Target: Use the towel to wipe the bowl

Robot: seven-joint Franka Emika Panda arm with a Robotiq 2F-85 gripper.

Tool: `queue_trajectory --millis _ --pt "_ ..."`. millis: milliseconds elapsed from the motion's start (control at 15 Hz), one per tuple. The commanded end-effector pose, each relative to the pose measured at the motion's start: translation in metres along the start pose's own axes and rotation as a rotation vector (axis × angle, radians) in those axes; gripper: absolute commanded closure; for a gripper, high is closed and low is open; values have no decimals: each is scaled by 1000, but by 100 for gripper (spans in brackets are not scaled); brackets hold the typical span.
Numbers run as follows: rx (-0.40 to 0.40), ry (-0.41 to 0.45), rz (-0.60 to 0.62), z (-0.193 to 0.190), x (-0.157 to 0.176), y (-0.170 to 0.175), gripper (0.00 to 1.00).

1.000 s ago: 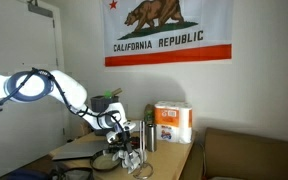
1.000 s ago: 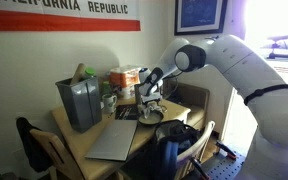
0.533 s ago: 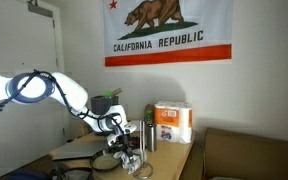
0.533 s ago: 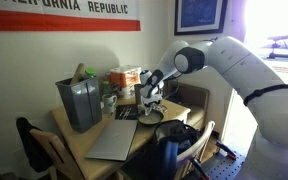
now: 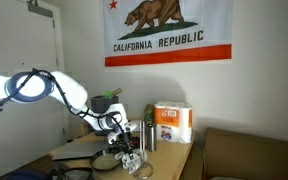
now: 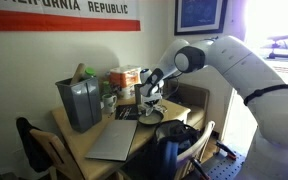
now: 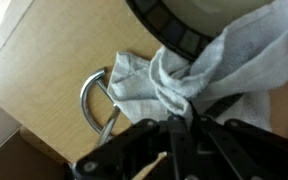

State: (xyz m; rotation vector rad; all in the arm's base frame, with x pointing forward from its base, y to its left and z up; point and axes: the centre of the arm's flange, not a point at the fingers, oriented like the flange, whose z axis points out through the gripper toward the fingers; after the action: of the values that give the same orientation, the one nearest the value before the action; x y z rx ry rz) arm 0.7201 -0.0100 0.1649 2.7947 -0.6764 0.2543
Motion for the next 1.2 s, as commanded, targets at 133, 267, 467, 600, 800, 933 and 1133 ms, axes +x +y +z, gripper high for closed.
queue_trajectory --millis 133,267,467,600,800,933,1133 --pt "26 17 3 -89 -4 10 92" --pt "51 9 -30 -128 -9 8 92" --pt "139 -48 -131 -182 -28 2 92" --pt "206 -90 -216 -217 -52 -5 93" --pt "286 -185 -334 -255 -89 -9 92" --pt "294 -276 -400 -263 -112 -7 93" --pt "201 -361 -387 -243 -128 8 92"
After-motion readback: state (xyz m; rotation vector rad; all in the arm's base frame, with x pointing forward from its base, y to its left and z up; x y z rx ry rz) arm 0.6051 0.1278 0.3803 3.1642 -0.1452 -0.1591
